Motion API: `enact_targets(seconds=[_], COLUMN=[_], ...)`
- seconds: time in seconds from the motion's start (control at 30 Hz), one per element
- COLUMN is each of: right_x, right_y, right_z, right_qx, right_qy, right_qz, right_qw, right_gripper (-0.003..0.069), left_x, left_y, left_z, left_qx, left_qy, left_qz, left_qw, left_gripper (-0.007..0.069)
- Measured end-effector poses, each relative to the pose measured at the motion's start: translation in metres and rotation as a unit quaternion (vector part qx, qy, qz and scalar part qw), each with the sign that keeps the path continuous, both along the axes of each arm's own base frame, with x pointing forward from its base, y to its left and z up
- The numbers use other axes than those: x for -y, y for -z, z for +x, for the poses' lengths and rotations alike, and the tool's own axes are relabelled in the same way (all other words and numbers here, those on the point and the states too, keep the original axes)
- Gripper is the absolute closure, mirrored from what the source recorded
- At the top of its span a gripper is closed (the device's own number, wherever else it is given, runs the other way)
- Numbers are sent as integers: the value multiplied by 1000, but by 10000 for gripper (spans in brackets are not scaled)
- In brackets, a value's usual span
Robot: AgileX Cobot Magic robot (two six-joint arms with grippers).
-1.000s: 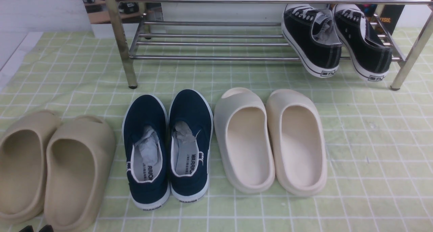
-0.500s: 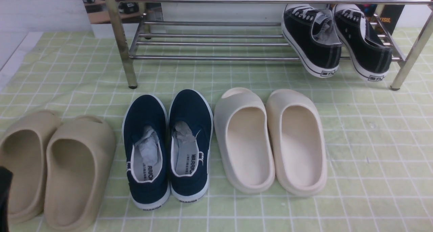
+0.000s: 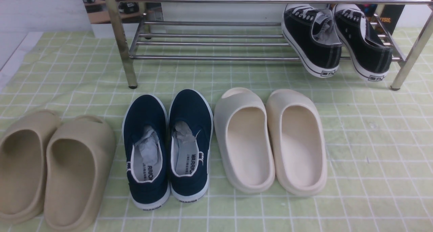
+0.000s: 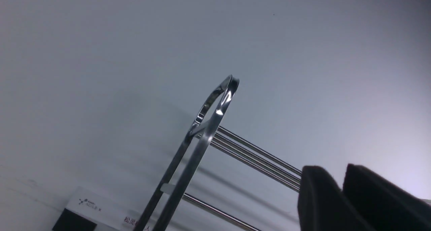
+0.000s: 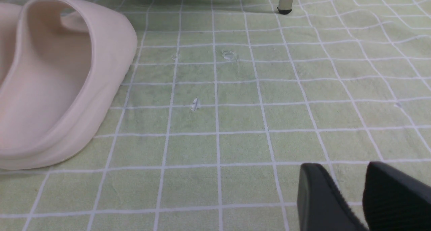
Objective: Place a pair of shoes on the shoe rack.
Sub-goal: Use the left arm to grab the shoe closest to it
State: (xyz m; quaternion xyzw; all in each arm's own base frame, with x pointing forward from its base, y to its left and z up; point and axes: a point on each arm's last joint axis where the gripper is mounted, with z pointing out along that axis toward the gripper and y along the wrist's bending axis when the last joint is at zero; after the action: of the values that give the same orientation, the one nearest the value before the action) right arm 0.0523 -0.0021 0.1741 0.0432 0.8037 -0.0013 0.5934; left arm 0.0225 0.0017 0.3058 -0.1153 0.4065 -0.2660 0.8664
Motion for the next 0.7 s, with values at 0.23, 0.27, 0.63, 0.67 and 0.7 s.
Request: enact_targets(seconds=[0.23, 0.27, 0.63, 0.67, 0.7], right_x=[0, 0, 0, 0, 0], right_y=[0, 0, 0, 0, 0], right_z=[0, 0, 0, 0, 0], right_qx=[0, 0, 0, 0, 0], right_qy=[0, 0, 0, 0, 0], right_qz=[0, 0, 0, 0, 0], right_qw=[1000, 1000, 1000, 1000, 1000], right_gripper=[419, 419, 419, 419, 419], left_x=[5, 6, 32, 38, 41], left_y=[-74, -76, -15, -7, -1], left_z=[8, 16, 138, 148, 154], left_qx=[-210, -254, -636, -662, -680], left_qy=[-4, -3, 127, 157, 174], left_qz=[76, 88, 125, 125, 121], left_qw=[975, 963, 751, 722, 702], left_gripper=[638, 638, 638, 638, 638])
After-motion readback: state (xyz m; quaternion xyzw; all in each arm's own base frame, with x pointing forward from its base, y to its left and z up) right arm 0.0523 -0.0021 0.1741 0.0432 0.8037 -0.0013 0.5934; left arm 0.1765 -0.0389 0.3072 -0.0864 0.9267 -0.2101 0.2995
